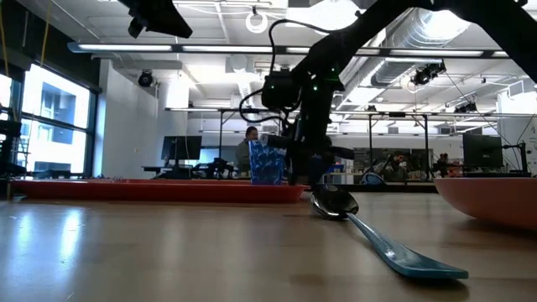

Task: Pick and place plate/cup/fork/spoon on tray
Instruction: Move the red serving tray to the top middle of the table

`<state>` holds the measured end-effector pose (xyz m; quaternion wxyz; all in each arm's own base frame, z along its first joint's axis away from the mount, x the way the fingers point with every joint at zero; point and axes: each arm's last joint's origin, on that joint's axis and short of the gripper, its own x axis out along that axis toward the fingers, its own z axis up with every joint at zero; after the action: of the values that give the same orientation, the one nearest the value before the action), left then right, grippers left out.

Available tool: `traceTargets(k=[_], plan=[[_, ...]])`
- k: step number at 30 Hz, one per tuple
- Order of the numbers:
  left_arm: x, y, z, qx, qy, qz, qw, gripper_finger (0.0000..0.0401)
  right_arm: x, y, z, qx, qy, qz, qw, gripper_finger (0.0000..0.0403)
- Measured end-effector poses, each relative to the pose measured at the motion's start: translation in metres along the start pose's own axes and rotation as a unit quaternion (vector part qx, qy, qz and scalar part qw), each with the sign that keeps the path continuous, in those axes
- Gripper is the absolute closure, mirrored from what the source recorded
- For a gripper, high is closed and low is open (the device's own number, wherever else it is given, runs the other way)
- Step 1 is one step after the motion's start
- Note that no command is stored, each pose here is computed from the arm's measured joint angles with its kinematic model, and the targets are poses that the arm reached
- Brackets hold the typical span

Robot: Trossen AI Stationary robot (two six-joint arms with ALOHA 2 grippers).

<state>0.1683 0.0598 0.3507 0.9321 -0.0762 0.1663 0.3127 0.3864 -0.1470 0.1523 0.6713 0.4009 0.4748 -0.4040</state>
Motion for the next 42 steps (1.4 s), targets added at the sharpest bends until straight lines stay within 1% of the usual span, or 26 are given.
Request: traceTargets(k=[6, 15, 19, 23, 29, 36, 42], plan=[[0.000, 0.000, 0.000, 0.000, 0.000, 0.000, 1.000, 0.0361, 0.007, -0.001, 0.002, 0.008, 0.002, -0.002, 1.000, 0.0242], [0.000, 0.000, 0.000, 0.000, 0.001, 0.000, 1.000, 0.0361, 0.007, -0.002, 0.002, 0.025, 0.002, 0.000, 1.000, 0.0318], [0.000, 0.000, 0.000, 0.004, 0.001, 0.000, 1.000, 0.0361, 0.007, -0.001, 0.003, 0.042, 0.001, 0.000, 0.999, 0.0336], [0.000, 0.000, 0.000, 0.030, 0.001, 0.000, 1.000, 0.0361, 0.007, -0.002, 0.002, 0.049, 0.003, -0.002, 0.999, 0.0337], [0.000, 0.000, 0.000, 0.031, 0.001, 0.000, 1.000, 0.0361, 0.006, -0.005, 0.000, 0.061, 0.015, -0.022, 0.998, 0.0337], [0.000, 0.000, 0.000, 0.032, 0.001, 0.000, 0.999, 0.0361, 0.006, -0.007, -0.002, 0.071, 0.020, -0.032, 0.997, 0.0337], [0.000, 0.000, 0.000, 0.052, 0.002, 0.000, 0.999, 0.0361, 0.005, -0.011, -0.005, 0.081, 0.028, -0.060, 0.995, 0.0337]])
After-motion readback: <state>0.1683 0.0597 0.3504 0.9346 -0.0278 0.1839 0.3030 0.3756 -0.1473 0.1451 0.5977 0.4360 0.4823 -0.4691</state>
